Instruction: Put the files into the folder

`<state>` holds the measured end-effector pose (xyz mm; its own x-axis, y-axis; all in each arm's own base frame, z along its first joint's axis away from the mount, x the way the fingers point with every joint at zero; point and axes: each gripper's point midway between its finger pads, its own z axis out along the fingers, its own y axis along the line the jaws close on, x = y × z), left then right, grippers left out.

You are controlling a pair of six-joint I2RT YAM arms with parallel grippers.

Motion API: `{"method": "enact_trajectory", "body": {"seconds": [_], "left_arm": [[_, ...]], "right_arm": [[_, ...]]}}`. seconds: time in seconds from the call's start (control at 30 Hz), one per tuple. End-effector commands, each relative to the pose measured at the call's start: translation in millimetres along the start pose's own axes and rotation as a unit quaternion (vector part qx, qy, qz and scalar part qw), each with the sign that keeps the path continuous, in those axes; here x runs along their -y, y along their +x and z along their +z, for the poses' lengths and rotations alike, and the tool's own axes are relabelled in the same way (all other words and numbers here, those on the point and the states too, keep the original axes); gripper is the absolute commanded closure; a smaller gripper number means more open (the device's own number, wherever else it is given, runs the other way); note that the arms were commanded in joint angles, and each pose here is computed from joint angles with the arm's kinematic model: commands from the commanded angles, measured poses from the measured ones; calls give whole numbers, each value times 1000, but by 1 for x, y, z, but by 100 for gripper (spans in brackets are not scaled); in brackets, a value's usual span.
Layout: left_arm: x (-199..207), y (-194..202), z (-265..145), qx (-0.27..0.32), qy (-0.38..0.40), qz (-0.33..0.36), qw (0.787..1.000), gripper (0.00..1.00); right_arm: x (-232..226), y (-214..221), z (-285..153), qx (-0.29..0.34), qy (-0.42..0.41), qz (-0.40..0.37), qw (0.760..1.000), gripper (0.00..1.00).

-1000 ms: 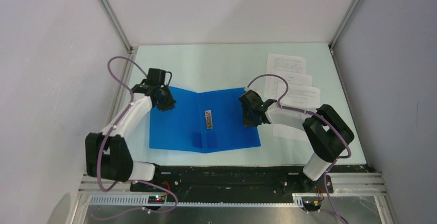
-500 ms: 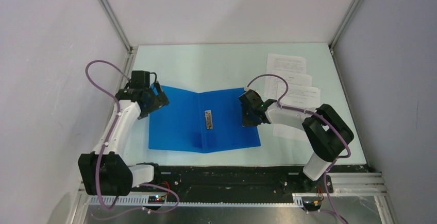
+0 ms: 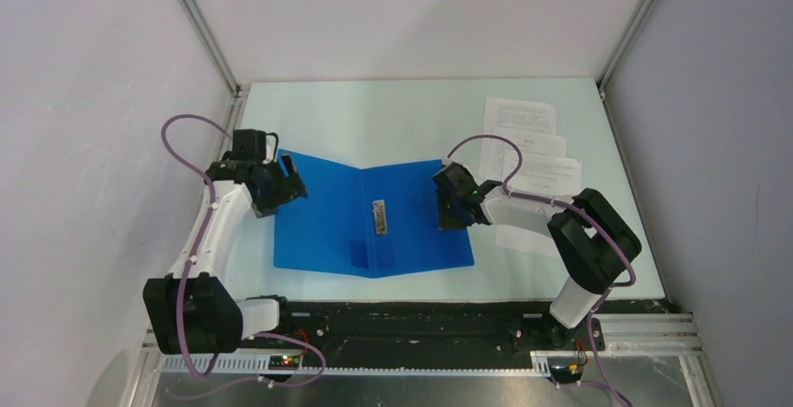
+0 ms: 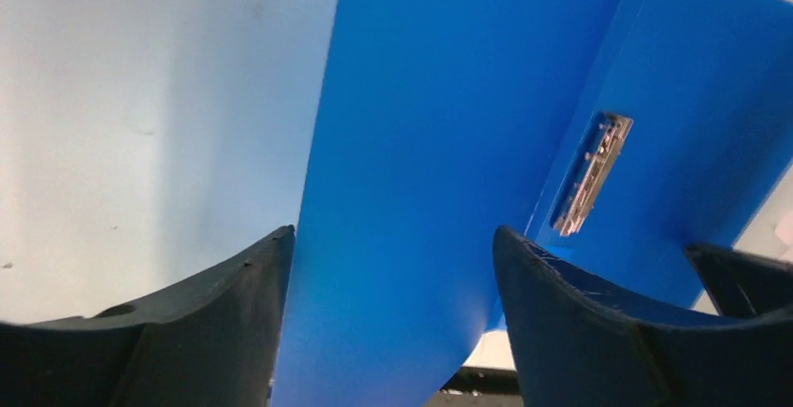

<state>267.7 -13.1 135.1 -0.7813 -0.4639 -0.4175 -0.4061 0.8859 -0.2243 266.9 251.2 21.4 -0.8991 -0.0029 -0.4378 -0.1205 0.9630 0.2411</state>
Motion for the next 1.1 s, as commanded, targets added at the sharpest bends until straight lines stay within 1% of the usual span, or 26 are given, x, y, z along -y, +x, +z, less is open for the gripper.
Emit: {"method": "enact_trajectory", "body": {"seconds": [0.0,0.03,0.07,0.1,0.13,0.17,0.23,0.33,0.37,0.4,0.47,0.5,0.6,0.63,0.67,0.73,0.87,1.0,1.07], "left_arm": [[36,15,-5,-53,111,22,992,27],[39,17,-5,-60,118,22,991,41],[40,17,-5,-61,120,20,991,48],[39,17,-4,-61,117,19,991,64],[38,18,-3,-63,115,15,991,72],[37,18,-3,-61,110,12,992,87],[37,22,-1,-69,112,7,991,98],[38,31,-1,-79,118,-3,990,100],[39,31,-4,-75,120,-7,990,100],[38,33,-4,-76,118,-20,990,100],[36,33,-9,-60,111,-47,991,100],[36,31,-16,-43,111,-68,991,100],[36,36,-29,-13,118,-101,988,100],[36,39,-30,-13,119,-112,986,100],[38,39,-35,-4,129,-112,985,100],[44,42,-42,-1,145,-100,984,100],[46,46,-42,-6,152,-86,985,100],[44,52,-35,-20,143,-80,986,100],[43,51,-34,-18,141,-78,987,100]], "right_arm": [[-1,3,4,-3,-1,-8,1000,73],[0,3,4,-3,-1,-7,1000,73],[0,3,4,-3,0,-7,1000,73],[-1,3,4,-2,0,-7,1000,73],[-1,2,4,-2,0,-7,1000,72],[-1,2,3,-1,-1,-8,1000,72],[-1,2,3,-1,-3,-9,1000,72],[1,2,3,-1,-3,-6,1000,71],[1,1,2,0,-3,-4,1000,71],[1,1,2,1,-3,-3,1000,70],[0,-1,-2,5,-6,-2,1000,68],[-3,-5,-7,10,-11,-2,1000,67],[-13,-15,-22,28,-25,-1,999,56],[-21,-21,-29,38,-36,-4,999,54],[-31,-25,-36,44,-45,-11,998,50],[-49,-30,-44,49,-57,-23,997,47],[-90,-31,-51,46,-73,-60,994,47],[-127,-22,-45,28,-83,-96,992,50],[-139,-15,-40,18,-82,-110,990,52]]}}
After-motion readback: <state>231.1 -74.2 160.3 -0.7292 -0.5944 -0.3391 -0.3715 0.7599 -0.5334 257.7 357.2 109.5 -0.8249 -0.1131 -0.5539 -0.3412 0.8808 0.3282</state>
